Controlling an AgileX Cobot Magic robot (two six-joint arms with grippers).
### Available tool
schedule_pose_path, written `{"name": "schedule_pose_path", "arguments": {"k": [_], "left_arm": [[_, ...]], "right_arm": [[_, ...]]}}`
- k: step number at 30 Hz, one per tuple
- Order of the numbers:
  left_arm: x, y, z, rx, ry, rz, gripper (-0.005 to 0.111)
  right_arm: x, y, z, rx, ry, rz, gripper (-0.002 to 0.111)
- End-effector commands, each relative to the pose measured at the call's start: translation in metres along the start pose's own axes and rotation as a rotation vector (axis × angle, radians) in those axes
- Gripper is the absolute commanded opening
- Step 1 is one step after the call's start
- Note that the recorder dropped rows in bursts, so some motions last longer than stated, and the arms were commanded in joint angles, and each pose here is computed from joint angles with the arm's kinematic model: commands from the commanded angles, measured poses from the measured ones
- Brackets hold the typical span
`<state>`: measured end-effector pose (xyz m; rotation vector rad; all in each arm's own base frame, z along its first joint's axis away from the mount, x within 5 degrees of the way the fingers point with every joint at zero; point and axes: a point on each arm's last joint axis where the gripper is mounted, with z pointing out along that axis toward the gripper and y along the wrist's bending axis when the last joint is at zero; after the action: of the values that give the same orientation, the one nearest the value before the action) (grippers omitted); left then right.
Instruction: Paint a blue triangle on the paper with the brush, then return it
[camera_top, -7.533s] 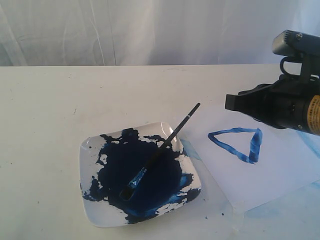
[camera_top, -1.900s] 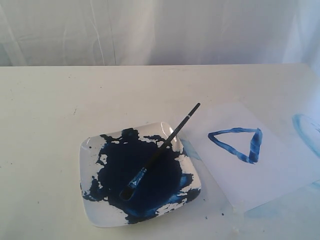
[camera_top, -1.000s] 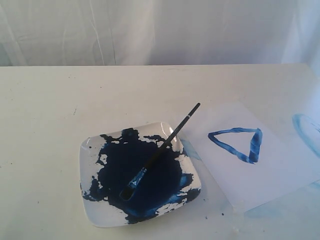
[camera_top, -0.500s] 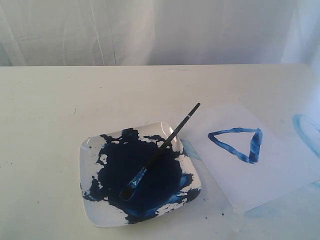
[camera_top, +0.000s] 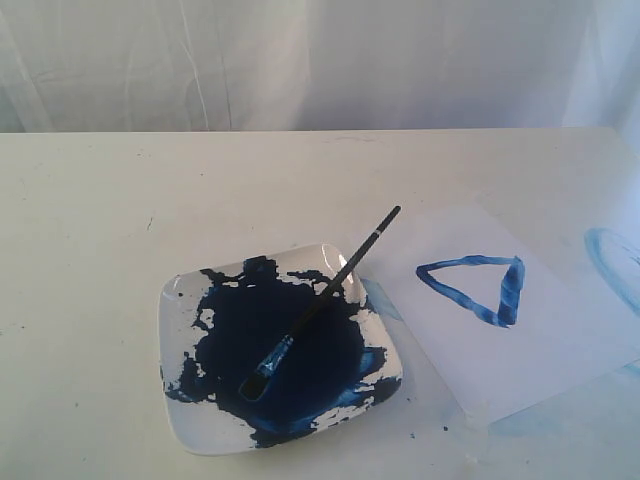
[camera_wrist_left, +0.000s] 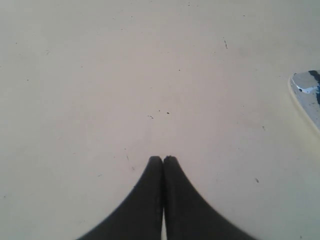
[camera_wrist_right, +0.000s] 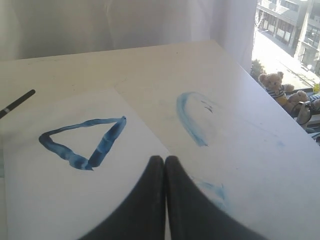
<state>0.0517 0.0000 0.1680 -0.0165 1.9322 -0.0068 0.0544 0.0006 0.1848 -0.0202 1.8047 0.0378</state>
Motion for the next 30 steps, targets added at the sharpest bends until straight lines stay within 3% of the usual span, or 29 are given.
{"name": "schedule_pose_path", "arguments": {"k": [1,10,30], "left_arm": [[0.0016,0.0000,0.0005,0.000,0.001,-0.004,0.000],[0.0016,-0.0018,0.0004,0.033,0.001,0.008,0.000],[0.0016,0.0003,0.0005,-0.004,0.001,-0.005,0.000]], "right_arm": [[-0.0003,0.0002,-0.0002,-0.003,-0.011,-0.007,0.000],[-0.0003,0.0002,-0.0002,-0.003,-0.011,-0.007,0.000],[-0.0003,0.0002,-0.0002,-0.003,-0.011,-0.007,0.000]]}}
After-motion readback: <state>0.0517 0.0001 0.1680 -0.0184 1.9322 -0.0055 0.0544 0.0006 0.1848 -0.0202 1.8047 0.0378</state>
